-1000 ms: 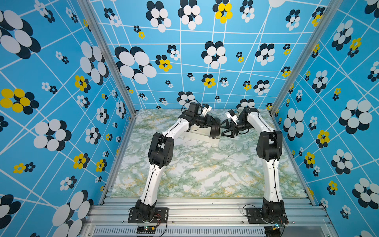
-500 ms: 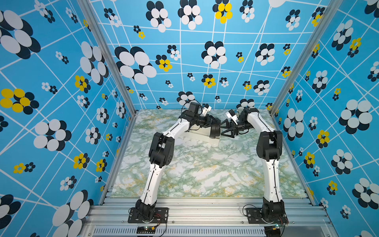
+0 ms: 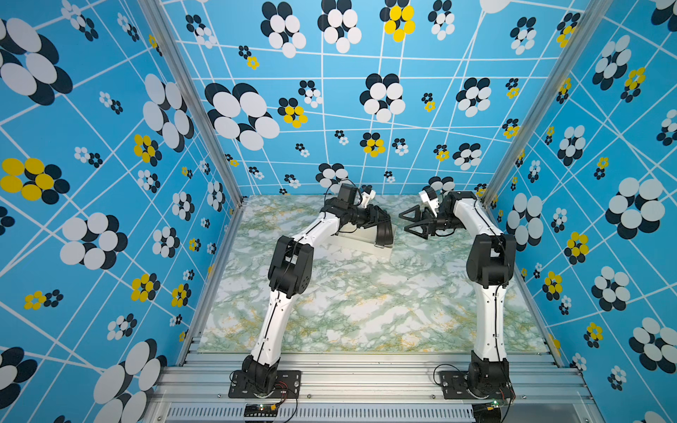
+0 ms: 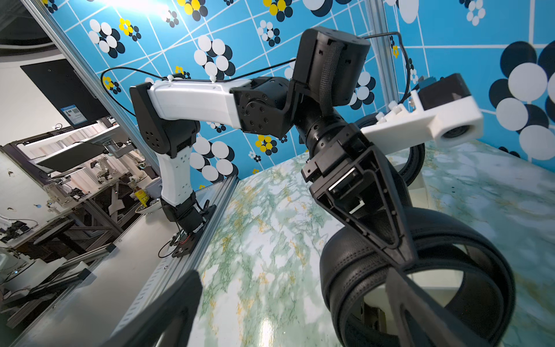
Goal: Place the belts into the storage roll
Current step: Place the belt in the container.
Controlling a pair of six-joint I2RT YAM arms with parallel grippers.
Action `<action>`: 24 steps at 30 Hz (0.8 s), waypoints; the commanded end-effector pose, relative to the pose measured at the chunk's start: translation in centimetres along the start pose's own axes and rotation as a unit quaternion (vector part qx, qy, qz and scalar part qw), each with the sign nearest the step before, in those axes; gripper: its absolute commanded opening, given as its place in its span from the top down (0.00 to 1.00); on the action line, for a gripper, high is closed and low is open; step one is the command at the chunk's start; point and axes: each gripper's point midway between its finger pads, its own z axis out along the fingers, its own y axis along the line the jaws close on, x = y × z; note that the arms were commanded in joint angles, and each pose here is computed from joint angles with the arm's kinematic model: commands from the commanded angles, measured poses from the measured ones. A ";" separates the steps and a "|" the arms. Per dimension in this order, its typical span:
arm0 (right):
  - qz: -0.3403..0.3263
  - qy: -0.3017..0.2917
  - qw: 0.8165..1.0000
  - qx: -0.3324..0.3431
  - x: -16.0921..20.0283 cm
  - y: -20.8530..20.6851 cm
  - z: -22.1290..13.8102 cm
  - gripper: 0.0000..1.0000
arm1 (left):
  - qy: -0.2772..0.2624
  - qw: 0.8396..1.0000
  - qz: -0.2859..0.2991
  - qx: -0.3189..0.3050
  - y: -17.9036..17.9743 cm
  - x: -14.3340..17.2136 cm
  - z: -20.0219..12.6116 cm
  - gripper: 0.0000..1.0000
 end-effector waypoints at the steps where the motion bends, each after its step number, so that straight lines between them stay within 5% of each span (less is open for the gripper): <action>1: 0.081 -0.023 0.996 0.001 -2.3 2.3 -0.3 0.01 | 0.010 0.997 -0.042 -0.064 4.7 1.4 0.5 0.43; 5: 0.060 -0.023 0.998 0.003 -3.3 2.9 -0.5 0.01 | 0.006 0.998 -0.036 -0.059 3.9 0.6 0.5 0.35; 8: 0.052 -0.025 0.998 0.007 -3.9 3.0 -0.9 0.01 | 0.004 0.998 -0.030 -0.059 3.5 0.3 0.5 0.00; 20: 0.059 -0.027 0.998 0.010 -5.3 2.7 -1.3 0.01 | -0.020 0.998 -0.012 -0.062 1.5 -1.6 -0.7 0.00; 24: 0.010 -0.025 1.000 0.009 -6.8 2.7 -1.1 0.01 | -0.033 0.998 0.003 -0.061 -0.2 -2.8 -1.4 0.01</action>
